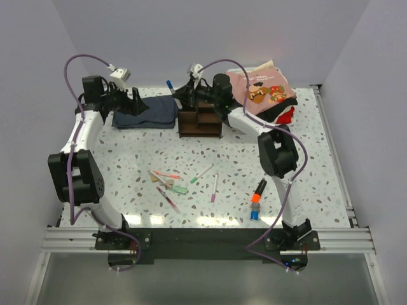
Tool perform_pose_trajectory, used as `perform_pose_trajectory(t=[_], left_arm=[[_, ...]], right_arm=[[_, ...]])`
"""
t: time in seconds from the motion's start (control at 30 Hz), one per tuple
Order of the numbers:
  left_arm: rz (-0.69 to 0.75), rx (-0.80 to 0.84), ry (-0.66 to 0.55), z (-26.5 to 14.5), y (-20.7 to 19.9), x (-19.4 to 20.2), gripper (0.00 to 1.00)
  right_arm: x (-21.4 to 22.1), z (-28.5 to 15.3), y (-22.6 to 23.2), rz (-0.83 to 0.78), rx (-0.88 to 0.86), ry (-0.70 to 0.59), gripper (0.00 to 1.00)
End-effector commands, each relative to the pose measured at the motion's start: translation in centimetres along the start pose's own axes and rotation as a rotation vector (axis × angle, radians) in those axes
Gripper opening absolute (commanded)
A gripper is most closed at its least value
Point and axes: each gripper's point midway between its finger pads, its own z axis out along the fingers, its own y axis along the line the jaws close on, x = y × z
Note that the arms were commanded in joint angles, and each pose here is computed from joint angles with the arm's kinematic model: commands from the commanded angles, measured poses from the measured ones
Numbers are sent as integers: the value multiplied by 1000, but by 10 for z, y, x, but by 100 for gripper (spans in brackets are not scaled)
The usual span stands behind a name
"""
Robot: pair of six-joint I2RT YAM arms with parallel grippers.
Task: Sort the stationery into containers
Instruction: Place the pen in the storage box, then pick up the pen from the center of the board.
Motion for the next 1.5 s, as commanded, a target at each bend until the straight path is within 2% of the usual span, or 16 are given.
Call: perform_pose_trajectory(t=[0.0, 0.4, 0.47, 0.53, 0.63, 0.77, 0.87, 0.9, 1.03, 1.17, 1.27, 1.3, 1.33, 1.37, 1.4, 1.47], left_arm=[[105, 8, -40, -3, -7, -42, 88], [138, -19, -12, 8, -23, -44, 90], [162, -16, -32, 7, -30, -56, 90], [199, -9, -48, 9, -39, -66, 91], [208, -7, -66, 7, -46, -73, 92], [219, -2, -93, -2, -54, -76, 92], [230, 7, -120, -11, -62, -76, 92], [233, 8, -126, -14, -65, -75, 92], [246, 11, -178, -33, -79, -74, 92], [268, -9, -238, -50, -89, -75, 92], [289, -35, -258, -63, -93, -66, 92], [296, -41, -260, -69, -96, -61, 93], [300, -46, -257, -72, -97, -58, 93], [310, -49, -247, -74, -98, -52, 93], [317, -48, -242, -78, -101, -46, 93], [331, -44, -229, -81, -103, -37, 93]], right_arm=[[-43, -9, -12, -142, 30, -117, 0], [7, -22, -38, -58, 139, -53, 0], [9, -24, -38, -59, 152, -47, 12], [8, -26, -40, -64, 167, -46, 36], [-1, -32, -35, -62, 168, -41, 52], [-17, -41, -33, -92, 195, -25, 55], [-42, -54, -24, -104, 213, -28, 55], [-67, -62, -16, -127, 213, -49, 55], [-72, -101, 25, -180, 139, 138, 55], [-51, -162, 61, -8, 175, 385, 56], [-6, -222, 121, -50, -41, 640, 56], [4, -239, 128, -181, -139, 698, 55], [24, -272, 152, -150, -231, 829, 55], [30, -288, 160, -195, -299, 884, 55], [40, -306, 158, -340, -403, 955, 55], [54, -341, 178, -339, -573, 1081, 54]])
